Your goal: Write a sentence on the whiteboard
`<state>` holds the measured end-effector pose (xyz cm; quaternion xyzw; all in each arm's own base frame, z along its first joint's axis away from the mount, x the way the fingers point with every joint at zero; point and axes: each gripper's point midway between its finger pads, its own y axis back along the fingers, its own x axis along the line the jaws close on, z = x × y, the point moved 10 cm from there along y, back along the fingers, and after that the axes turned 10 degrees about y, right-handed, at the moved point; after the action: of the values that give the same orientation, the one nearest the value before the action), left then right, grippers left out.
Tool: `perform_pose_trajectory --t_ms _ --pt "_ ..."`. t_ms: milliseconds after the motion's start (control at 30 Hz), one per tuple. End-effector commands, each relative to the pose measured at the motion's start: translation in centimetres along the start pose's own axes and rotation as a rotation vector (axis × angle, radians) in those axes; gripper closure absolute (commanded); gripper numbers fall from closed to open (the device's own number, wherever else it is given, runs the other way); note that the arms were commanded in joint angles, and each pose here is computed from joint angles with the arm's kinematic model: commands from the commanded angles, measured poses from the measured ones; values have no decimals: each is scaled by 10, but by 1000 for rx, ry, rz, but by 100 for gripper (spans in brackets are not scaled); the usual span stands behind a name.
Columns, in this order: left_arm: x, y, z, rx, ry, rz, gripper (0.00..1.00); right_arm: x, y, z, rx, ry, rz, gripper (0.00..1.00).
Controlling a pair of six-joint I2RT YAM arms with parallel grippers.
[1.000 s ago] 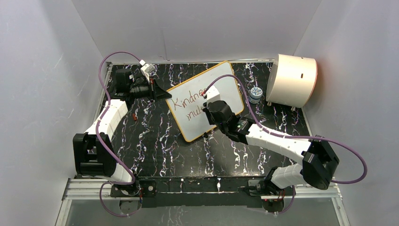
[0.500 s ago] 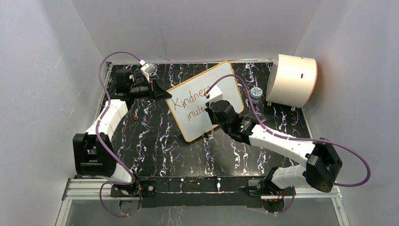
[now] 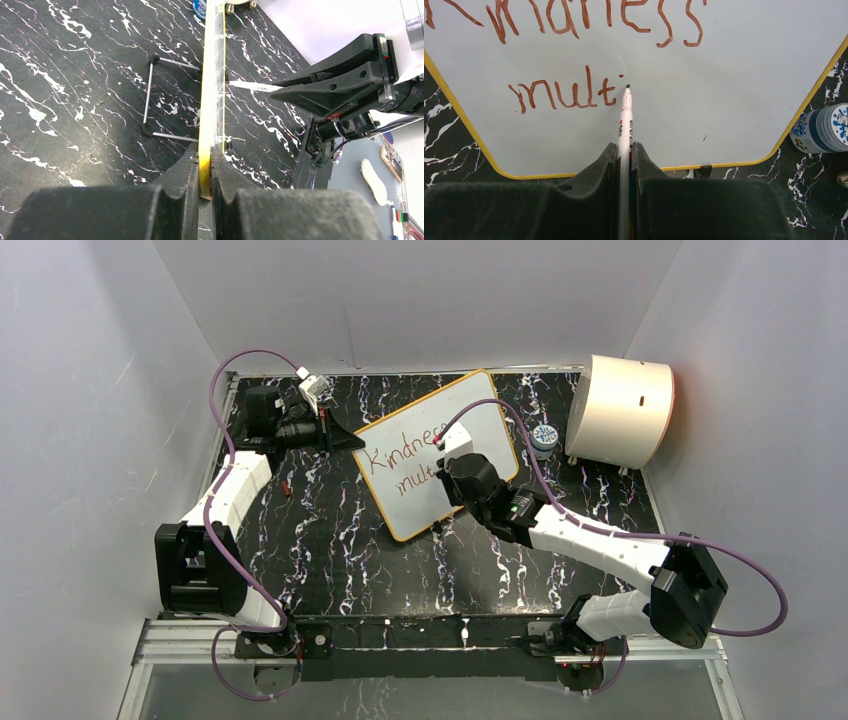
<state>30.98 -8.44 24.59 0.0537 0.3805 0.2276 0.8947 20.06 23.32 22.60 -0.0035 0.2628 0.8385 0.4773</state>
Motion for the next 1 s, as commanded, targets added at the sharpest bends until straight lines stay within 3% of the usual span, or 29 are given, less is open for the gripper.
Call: perform_pose_trajectory --t_ms 0,567,967 --pt "10 -14 -37 130 71 46 100 0 -2 8 -43 -25 -3 100" --pt "11 -15 -37 133 75 46 100 2 -9 11 -64 -34 -13 100" --pt "12 -15 -38 134 77 47 100 2 -4 -5 10 -24 -7 100"
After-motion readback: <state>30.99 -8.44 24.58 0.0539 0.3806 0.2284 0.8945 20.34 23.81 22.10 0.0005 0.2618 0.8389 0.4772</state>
